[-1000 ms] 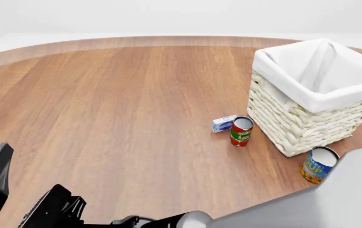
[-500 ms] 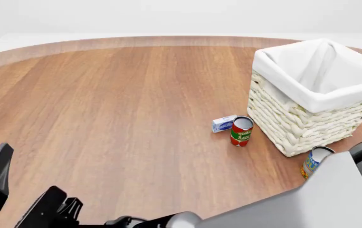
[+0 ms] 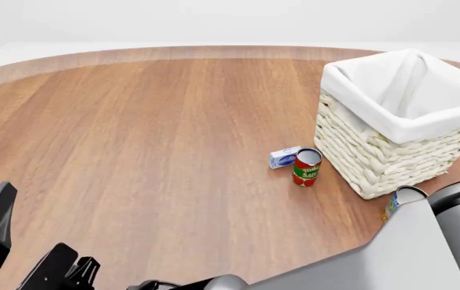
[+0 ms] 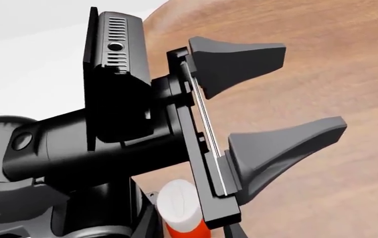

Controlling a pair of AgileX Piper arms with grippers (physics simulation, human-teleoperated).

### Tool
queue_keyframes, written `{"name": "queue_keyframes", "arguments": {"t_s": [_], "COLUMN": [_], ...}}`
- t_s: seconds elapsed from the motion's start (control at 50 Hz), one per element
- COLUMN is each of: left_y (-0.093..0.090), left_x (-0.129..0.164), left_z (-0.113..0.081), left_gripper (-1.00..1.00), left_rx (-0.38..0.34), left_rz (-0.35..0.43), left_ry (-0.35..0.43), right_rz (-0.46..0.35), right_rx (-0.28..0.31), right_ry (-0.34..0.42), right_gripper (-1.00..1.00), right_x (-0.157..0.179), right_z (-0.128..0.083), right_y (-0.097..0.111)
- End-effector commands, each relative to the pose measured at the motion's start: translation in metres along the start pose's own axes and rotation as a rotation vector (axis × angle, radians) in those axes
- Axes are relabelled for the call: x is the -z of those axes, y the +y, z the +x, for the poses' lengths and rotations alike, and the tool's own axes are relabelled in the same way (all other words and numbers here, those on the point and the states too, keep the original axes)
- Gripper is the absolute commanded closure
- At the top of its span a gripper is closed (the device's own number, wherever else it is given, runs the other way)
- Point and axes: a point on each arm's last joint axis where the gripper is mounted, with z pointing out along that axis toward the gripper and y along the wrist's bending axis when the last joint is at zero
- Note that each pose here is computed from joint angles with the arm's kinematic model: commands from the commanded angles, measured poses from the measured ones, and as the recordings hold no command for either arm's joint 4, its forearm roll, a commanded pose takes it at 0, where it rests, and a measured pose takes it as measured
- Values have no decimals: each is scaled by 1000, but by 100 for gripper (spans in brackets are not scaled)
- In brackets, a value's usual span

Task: Pick up the ketchup, and put it in the basket.

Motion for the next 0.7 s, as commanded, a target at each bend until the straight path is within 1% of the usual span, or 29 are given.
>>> {"name": "queue_keyframes", "arguments": {"t_s": [0.02,0.18,0.2,0.54,0.7], "left_y": [0,0,0,0,0], "left_x": [0,0,0,0,0], "left_z": [0,0,0,0,0], "left_gripper": [-100,-100,-100,-100,-100], "left_rx": [0,0,0,0,0], "left_rz": [0,0,0,0,0], "left_ry": [0,0,0,0,0], "right_rz": [-3,-8,-9,-10,-9], "right_rx": [2,-1,-2,-3,-5], "right_ry": [7,5,5,3,-7], "right_gripper": [-100,-100,100,100,100], "right_x": [-3,-2,-2,-2,2], "right_z": [2,2,2,3,-1], "right_y": [2,4,4,5,4]}}
